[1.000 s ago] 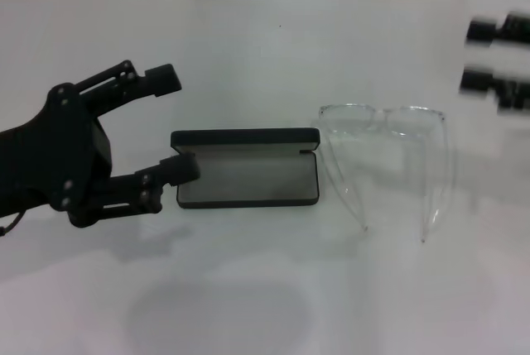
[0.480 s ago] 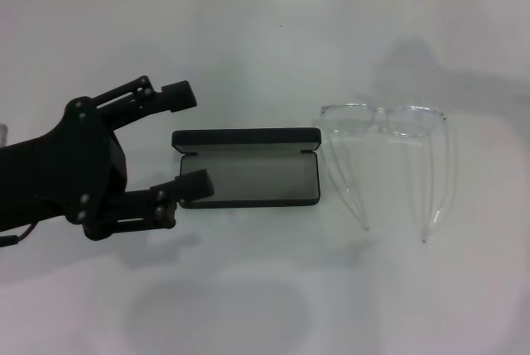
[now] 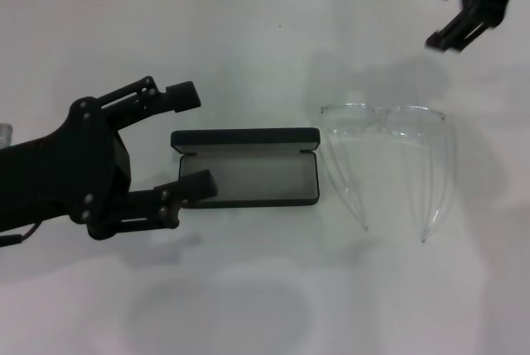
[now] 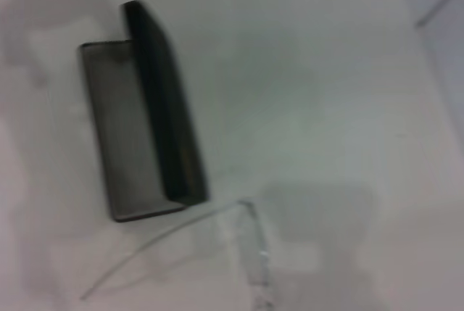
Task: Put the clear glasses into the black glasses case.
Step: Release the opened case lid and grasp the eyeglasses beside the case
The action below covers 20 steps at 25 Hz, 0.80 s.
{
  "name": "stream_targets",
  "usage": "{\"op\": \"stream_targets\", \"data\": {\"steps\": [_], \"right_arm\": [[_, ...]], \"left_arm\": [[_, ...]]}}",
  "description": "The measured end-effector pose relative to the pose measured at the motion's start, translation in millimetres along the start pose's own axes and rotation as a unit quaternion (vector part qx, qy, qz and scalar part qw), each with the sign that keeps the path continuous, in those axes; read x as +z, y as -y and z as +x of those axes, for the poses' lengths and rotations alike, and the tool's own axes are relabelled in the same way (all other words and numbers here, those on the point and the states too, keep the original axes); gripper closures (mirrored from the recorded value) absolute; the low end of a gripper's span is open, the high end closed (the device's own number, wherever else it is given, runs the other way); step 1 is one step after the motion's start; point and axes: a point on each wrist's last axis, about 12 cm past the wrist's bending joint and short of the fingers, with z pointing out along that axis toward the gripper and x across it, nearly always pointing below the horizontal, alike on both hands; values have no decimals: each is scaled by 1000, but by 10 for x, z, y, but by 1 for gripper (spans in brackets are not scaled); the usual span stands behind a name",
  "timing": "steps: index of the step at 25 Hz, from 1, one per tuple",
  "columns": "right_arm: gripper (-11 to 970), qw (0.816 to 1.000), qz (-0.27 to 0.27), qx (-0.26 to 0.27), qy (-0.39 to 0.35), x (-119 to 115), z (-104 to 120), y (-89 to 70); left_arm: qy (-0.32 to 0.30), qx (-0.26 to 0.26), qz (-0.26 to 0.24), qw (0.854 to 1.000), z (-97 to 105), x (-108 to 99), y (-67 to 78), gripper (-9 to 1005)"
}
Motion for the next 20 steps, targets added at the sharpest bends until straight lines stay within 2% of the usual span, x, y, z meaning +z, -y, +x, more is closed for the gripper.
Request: {"op": "stream_targets", "data": {"steps": [4,10,14,20], "right_arm": [[301,999,-31,-33,-28,217,-120,-76],[301,996,-38,-58,-61,601,-84,-165],[301,995,-49,-49,-65,732,-24,-174],[301,997,-46,-43,-51,803,23,-171]], "left_arm": [[-1,0,6,1000,1,22,-3,132],[-1,-1,7,1000,5,28,0,133],[-1,-1,7,1000,5,30,0,133],[-2,0,6,1000,4,35,-8,133]]}}
